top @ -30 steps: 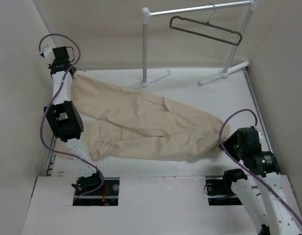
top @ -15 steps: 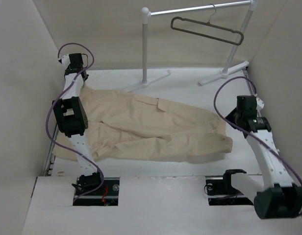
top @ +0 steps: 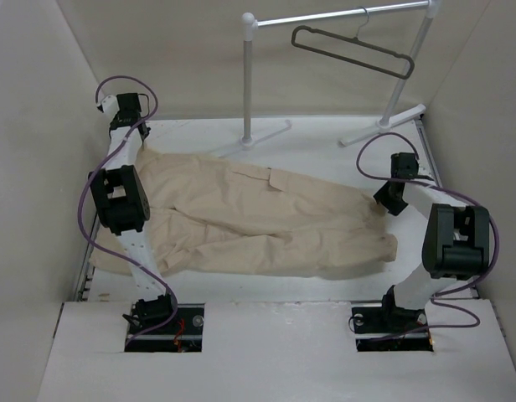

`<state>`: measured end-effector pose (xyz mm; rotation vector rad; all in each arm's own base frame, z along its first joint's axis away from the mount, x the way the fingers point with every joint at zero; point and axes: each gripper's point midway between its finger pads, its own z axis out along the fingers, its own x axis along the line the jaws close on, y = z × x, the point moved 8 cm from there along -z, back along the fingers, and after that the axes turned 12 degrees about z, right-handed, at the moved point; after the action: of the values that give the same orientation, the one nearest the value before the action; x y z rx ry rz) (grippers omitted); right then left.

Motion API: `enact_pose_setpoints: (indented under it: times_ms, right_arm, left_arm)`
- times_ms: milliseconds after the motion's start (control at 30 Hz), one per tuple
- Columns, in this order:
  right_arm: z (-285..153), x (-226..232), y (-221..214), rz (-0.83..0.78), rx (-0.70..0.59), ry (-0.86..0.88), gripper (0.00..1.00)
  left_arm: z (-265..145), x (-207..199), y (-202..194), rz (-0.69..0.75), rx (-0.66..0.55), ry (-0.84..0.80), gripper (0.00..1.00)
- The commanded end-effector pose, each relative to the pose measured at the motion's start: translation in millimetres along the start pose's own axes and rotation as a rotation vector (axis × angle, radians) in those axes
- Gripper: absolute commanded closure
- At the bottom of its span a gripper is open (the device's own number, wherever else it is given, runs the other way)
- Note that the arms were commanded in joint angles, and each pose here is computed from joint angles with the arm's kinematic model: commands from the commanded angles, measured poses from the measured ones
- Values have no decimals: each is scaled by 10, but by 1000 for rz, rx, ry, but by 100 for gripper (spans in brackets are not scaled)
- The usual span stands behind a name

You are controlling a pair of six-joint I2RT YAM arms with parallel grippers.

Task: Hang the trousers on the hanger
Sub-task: Flatten out the trousers at the center of the board.

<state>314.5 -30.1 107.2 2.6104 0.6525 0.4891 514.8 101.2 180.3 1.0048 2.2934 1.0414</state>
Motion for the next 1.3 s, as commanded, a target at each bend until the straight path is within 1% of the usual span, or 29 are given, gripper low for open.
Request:
enact_pose_setpoints:
  times_ms: [0,67,133,200,267,333,400,467,600,667,767,967,1067,1167,1233,1267]
  right_arm:
    - [-9,293,139,4,-49,96,49]
    - [42,307,123,-2,-50,86,49]
    - [114,295,90,-2,-33,79,54]
    - [175,262,39,-4,-20,67,64]
    - [211,248,14,-3,-19,71,78]
    - [174,265,55,8,-50,90,92]
    - [72,308,159,27,-106,114,96]
    - [-111,384,347,63,-199,145,99]
    - [-427,529,708,134,-323,221,100]
    - [-471,591,914,161,-356,236,100]
    - [-369,697,1149,190,-364,245,100]
    - [-210,1081,1557,236,-377,311,100]
    - [0,1207,1609,202,-351,297,97]
    - [240,1167,1513,181,-294,218,90]
    - [288,1100,1470,198,-297,182,82]
    - [272,1072,1474,208,-313,172,82]
  left_arm:
    - [-120,-97,96,-30,-50,-34,86]
    - [-141,-149,69,-21,-51,-43,86]
    - [-145,-170,60,-19,-51,-45,86]
    - [-138,-175,54,-19,-51,-42,86]
    - [-130,-174,43,-18,-49,-41,86]
    - [-124,-167,27,-16,-46,-37,87]
    - [-131,-164,27,-16,-46,-37,87]
    - [-136,-163,33,-17,-47,-37,87]
    - [-170,-101,100,-29,-60,-30,88]
    - [-173,-52,142,-37,-66,-24,88]
    - [-197,-45,209,-51,-85,-38,89]
    - [-278,-129,423,-78,-148,-81,89]
    - [-191,-144,440,-77,-145,-75,89]
    - [-61,-135,365,-67,-128,-56,89]
    - [-2,-136,342,-57,-120,-51,89]
    - [30,-115,346,-51,-119,-43,88]
